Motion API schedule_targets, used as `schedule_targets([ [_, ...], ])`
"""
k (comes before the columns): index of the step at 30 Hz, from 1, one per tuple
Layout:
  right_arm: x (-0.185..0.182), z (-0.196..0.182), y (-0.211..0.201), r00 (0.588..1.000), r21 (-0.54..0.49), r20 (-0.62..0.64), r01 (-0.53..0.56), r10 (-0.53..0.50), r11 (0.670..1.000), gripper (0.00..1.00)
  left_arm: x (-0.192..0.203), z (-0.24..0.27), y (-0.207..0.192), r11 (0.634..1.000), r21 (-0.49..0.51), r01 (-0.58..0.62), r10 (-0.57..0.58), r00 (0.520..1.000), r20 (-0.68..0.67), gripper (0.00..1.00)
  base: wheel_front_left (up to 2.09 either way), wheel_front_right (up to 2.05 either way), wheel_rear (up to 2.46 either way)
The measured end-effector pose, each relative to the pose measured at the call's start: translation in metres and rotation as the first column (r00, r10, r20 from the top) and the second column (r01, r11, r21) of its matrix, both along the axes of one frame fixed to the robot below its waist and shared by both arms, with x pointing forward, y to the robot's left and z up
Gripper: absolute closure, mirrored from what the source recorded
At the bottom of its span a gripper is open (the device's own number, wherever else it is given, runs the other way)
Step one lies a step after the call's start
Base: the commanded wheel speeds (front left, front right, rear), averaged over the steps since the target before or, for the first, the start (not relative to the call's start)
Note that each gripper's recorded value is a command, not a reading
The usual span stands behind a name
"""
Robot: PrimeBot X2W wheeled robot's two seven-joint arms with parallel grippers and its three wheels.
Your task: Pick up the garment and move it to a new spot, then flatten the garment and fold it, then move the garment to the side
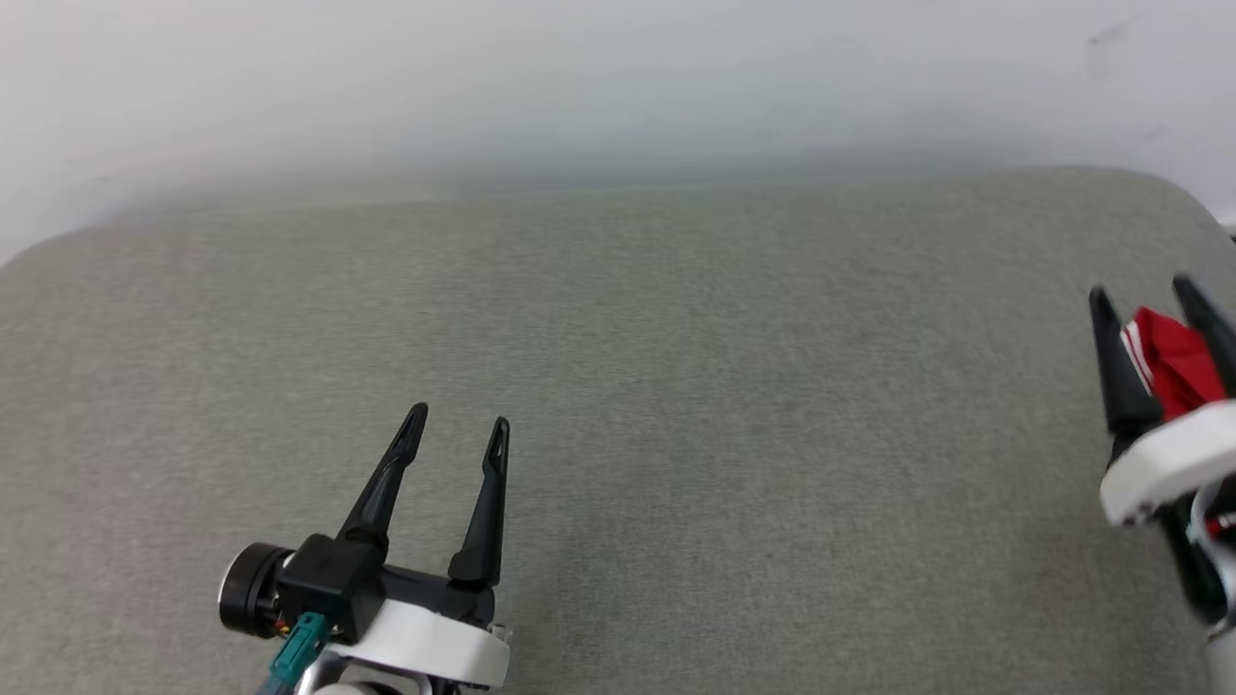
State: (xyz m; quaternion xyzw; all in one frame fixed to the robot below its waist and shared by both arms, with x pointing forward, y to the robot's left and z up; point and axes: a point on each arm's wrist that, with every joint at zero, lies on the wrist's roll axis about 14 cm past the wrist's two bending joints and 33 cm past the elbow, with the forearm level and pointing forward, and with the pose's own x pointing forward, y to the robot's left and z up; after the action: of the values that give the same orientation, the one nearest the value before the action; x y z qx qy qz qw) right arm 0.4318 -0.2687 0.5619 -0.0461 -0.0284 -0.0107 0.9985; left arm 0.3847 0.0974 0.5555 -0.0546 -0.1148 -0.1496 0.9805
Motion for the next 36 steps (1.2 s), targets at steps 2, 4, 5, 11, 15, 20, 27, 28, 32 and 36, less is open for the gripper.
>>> schedule_targets([
  [2, -0.009, -0.005, 0.013, 1.000, 0.042, 0.020, -0.015, 0.014, 0.999, 0.00, -0.005, -0.001, 0.009, 1.000, -0.001, -0.029, 0.029, 1.000, -0.006, 0.00, 0.00, 0.00, 0.00],
  [4, -0.014, -0.008, 0.020, 0.999, 0.068, 0.028, -0.025, 0.024, 0.997, 0.00, -0.008, -0.003, 0.013, 0.999, -0.002, -0.038, 0.038, 0.999, -0.011, 0.00, 0.00, 0.00, 0.00],
  [5, -0.019, -0.012, 0.027, 0.999, 0.083, 0.031, -0.038, 0.035, 0.996, 0.00, -0.011, -0.003, 0.016, 0.999, -0.002, -0.049, 0.049, 0.999, -0.014, 0.00, 0.00, 0.00, 0.00],
  [11, -0.036, -0.020, 0.063, 0.992, 0.212, 0.090, -0.107, 0.089, 0.971, 0.00, -0.025, -0.011, 0.038, 0.993, -0.007, -0.120, 0.119, 0.992, -0.040, 0.00, 0.00, 0.00, 0.00],
  [15, -0.043, -0.028, 0.086, 0.985, 0.233, 0.098, -0.159, 0.139, 0.959, 0.00, -0.031, -0.017, 0.045, 0.989, -0.014, -0.146, 0.145, 0.987, -0.062, 0.00, 0.00, 0.00, 0.00],
  [20, -0.047, -0.040, 0.100, 0.986, 0.261, 0.082, -0.163, 0.146, 0.952, 0.00, -0.035, -0.029, 0.049, 0.987, -0.008, -0.158, 0.156, 0.983, -0.098, 0.00, 0.00, 0.00, 0.00],
  [27, -0.049, -0.043, 0.110, 0.985, 0.259, 0.075, -0.172, 0.158, 0.950, 0.00, -0.035, -0.032, 0.043, 0.990, 0.009, -0.140, 0.140, 0.985, -0.105, 0.00, 0.00, 0.00, 0.00],
  [28, -0.049, -0.042, 0.110, 0.985, 0.259, 0.079, -0.171, 0.156, 0.951, 0.00, -0.035, -0.032, 0.043, 0.990, 0.010, -0.141, 0.141, 0.985, -0.104, 0.00, 0.00, 0.00, 0.00],
  [32, -0.049, -0.038, 0.109, 0.985, 0.254, 0.093, -0.165, 0.146, 0.953, 0.00, -0.033, -0.029, 0.039, 0.991, 0.008, -0.134, 0.135, 0.986, -0.095, 0.00, 0.00, 0.00, 0.00],
  [36, -0.050, -0.035, 0.106, 0.985, 0.254, 0.101, -0.158, 0.137, 0.954, 0.00, -0.032, -0.028, 0.038, 0.991, 0.014, -0.135, 0.135, 0.987, -0.091, 0.00, 0.00, 0.00, 0.00],
])
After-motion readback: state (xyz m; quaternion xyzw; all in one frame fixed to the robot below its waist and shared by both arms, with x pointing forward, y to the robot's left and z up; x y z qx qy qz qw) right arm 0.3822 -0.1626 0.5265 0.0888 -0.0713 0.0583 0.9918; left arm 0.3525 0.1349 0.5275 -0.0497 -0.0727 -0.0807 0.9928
